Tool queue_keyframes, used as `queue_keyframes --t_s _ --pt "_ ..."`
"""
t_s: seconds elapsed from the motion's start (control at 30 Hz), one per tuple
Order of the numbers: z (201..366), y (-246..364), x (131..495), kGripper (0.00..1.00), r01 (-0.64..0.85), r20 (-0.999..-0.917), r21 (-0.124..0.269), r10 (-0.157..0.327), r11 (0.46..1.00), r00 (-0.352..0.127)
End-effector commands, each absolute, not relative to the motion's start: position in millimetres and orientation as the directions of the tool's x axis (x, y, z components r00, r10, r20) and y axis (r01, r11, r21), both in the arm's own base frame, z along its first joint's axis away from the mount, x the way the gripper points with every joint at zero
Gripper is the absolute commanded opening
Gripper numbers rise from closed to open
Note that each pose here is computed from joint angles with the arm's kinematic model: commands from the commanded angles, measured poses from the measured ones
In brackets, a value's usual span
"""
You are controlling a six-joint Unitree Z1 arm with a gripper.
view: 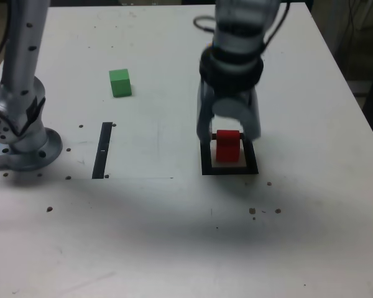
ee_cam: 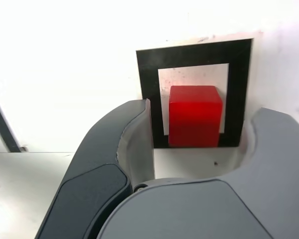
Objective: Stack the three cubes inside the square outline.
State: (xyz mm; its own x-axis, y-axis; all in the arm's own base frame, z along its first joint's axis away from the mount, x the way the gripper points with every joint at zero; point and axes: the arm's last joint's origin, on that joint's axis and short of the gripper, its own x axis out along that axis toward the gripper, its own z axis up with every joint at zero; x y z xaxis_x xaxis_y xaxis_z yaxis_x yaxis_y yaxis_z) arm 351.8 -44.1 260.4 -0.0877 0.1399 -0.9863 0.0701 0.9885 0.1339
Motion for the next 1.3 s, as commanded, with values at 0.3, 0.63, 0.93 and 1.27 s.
queue_keyframes --t_s 0.3,0.63,0.93,1.27 --pt "302.7 60 357 1.0 0.108 -0.9851 0.15 0.158 0.983 -0.068" --pt "306.8 157 356 0.99 0.019 -0.9767 0.194 0.195 0.981 -0.089" --pt "277.6 211 353 0.99 -0.071 -0.9711 0.163 0.148 0.984 -0.188" --pt "246.5 232 367 0.98 -0.087 -0.9644 0.141 0.117 0.986 -0.237"
